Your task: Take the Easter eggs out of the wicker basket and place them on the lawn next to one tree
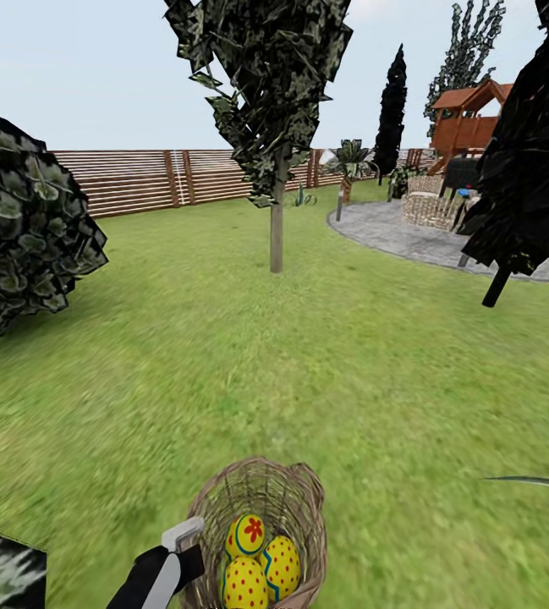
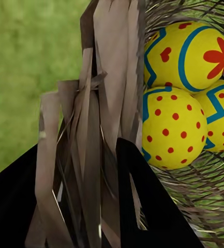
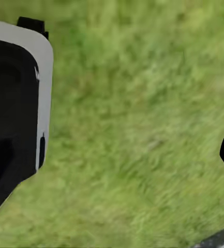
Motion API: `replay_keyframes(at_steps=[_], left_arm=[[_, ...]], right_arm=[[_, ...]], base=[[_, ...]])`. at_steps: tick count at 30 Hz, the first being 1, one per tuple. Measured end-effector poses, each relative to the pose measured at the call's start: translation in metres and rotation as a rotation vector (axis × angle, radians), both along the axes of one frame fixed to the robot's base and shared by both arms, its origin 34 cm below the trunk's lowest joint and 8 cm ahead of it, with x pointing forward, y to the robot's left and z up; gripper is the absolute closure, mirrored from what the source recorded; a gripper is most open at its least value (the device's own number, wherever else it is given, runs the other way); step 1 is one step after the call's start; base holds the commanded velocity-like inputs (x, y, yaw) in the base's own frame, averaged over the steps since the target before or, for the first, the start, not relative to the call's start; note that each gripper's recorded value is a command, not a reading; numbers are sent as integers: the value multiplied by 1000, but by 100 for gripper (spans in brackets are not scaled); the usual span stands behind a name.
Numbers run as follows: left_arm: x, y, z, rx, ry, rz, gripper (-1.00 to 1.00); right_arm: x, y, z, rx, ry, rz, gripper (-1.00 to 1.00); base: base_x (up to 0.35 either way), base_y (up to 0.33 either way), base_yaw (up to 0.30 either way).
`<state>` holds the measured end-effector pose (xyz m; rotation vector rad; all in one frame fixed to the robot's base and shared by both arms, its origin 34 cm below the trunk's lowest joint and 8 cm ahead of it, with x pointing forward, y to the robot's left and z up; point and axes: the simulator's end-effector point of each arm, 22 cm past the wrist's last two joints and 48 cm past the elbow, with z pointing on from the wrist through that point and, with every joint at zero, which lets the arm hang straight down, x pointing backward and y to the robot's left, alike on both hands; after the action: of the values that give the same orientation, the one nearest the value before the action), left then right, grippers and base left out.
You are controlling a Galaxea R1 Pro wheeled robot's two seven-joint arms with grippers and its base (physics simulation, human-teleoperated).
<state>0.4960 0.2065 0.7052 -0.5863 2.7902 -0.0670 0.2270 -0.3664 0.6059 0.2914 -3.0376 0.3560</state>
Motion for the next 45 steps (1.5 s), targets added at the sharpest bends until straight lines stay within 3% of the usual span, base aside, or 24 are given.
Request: replay_keyframes(at_steps=[1,6,12,45], left_arm=[[0,0,0,2,1,-2,100],[0,0,0,0,1,-1,100],[0,-1,0,1,1,-2,100],[3,-4,3,-13,-8,7,100]], right_arm=[[-19,0,-1,0,23,-1,-100],[-50,-2,0,-6,62,-8,-100],[-21,4,-3,21,-63,9,-100],[-20,4,-3,22,-68,9,-100]], base=[[333,0,0],[333,0,0],[333,0,0],[333,-7,0]])
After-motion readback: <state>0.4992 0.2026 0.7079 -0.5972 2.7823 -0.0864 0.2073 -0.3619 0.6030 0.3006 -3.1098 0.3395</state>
